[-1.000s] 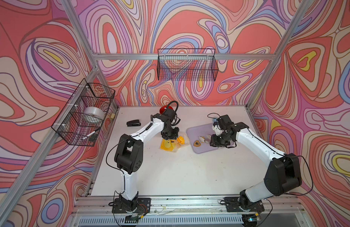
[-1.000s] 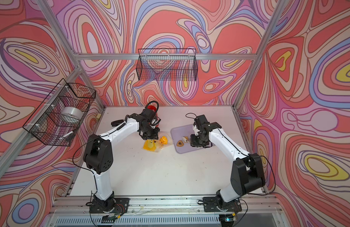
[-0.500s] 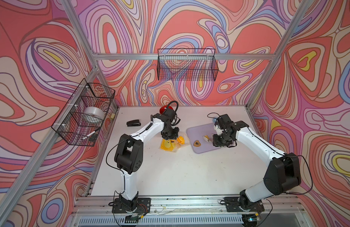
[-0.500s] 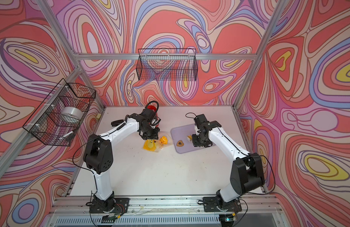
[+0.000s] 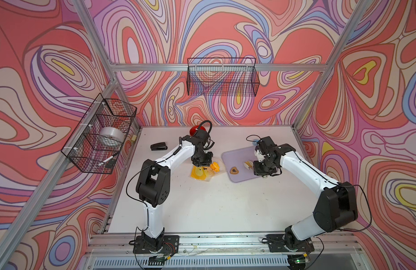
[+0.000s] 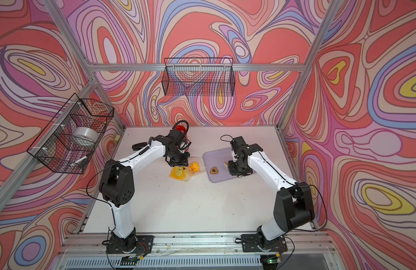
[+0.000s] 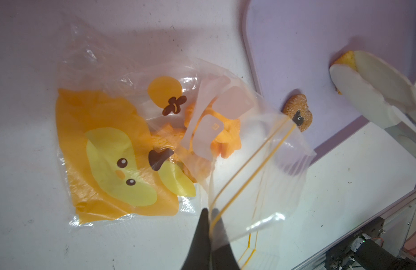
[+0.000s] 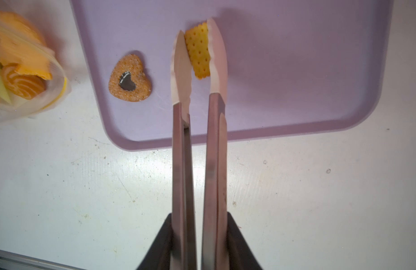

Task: Put the cookies into a resealable bag to prevent moisture
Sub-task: Pick up the cookie from the tray.

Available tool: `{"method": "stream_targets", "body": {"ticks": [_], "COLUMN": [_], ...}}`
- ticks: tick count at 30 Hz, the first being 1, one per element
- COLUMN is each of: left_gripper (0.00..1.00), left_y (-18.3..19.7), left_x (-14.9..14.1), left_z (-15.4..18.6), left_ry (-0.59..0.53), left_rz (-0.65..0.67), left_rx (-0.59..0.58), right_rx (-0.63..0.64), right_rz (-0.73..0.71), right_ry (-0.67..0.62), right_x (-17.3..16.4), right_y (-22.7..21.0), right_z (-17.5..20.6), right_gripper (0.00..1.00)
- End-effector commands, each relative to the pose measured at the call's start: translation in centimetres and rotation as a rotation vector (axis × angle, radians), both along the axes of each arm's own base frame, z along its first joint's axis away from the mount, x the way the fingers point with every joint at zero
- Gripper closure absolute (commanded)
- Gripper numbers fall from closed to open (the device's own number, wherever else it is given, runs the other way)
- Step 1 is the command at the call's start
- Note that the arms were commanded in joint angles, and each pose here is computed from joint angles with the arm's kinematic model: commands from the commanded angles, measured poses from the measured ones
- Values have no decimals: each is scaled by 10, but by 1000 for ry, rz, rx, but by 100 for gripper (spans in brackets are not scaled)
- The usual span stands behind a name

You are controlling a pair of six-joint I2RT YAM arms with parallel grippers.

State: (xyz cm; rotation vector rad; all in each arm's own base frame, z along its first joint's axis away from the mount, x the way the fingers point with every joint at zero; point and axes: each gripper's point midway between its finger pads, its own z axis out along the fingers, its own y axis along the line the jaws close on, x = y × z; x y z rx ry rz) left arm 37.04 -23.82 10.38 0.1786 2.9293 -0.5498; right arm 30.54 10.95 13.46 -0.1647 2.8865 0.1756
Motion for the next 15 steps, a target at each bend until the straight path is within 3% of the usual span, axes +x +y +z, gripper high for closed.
{"method": "stream_targets", "body": {"ticks": [1,9,15], "left_gripper": [100,100,100], "left_y": [0,-2,-4], "left_x": [0,1,2], "left_z": [-3,-4,-4], "left_ry": [9,8,13], "left_rz": [-11,-11,-11], "left_rx": [4,-9,-13], "right_rx": [94,345,420], "right_rz": [7,241,389], "right_ry": [-157,-159,-134], "right_x": [11,-10,-26], "right_y": [11,64,114], "right_z": [48,78,74], "right_gripper": [74,74,73]}}
